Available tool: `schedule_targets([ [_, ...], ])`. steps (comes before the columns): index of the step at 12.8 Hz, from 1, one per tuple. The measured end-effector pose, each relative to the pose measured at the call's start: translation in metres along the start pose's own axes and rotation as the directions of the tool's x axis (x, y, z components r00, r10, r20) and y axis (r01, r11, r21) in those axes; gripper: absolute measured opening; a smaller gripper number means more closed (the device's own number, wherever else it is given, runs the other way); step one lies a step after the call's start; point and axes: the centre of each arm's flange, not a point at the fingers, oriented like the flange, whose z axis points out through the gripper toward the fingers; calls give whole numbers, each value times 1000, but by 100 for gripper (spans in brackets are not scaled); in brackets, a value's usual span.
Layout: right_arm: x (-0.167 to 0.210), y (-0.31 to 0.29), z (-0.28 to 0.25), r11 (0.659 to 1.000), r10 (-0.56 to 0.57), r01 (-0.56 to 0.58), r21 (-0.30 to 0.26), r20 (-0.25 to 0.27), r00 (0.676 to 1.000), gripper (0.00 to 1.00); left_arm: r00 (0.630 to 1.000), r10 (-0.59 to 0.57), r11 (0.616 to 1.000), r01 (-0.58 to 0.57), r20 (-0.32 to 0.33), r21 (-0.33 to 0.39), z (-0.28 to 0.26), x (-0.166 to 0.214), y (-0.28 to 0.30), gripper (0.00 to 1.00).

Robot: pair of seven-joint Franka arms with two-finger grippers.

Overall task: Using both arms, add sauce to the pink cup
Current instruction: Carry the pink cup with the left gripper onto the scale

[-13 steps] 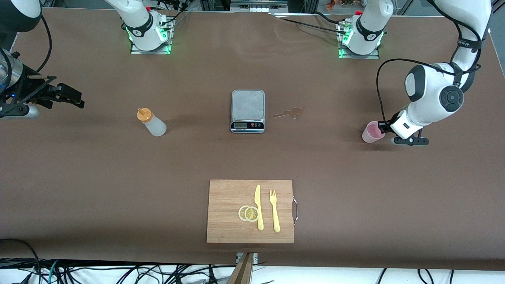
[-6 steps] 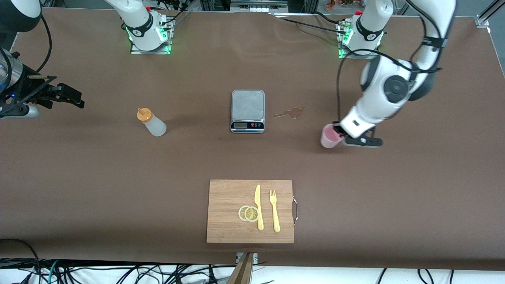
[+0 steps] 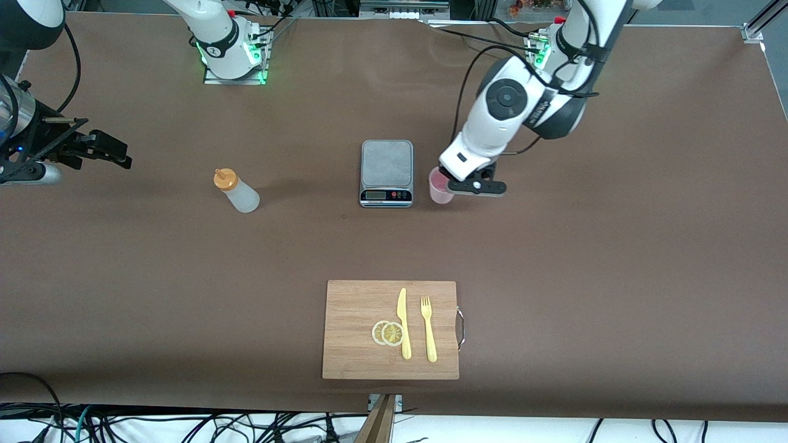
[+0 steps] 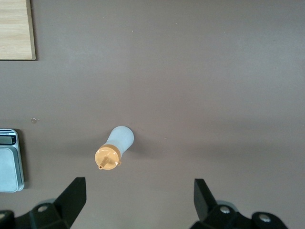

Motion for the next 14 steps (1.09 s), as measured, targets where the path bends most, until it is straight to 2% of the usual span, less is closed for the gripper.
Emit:
schedule_targets([
  [5,0,0,0,1000,0,0,0,0,1000,100,996,-63,997,65,65,-33,31,-37,70,3],
  [8,0,0,0,1000,1,-1,0,0,1000,100,991,-76,996,81,113,-36,52,-49,81,3],
  [12,0,0,0,1000,1,-1,0,0,1000,100,990,-79,996,84,117,-35,52,-56,90,4],
  [13,0,0,0,1000,1,-1,0,0,1000,100,989,-78,996,83,121,-32,54,-58,90,9],
  [14,0,0,0,1000,1,-1,0,0,1000,100,989,-78,996,82,126,-27,57,-59,91,9],
])
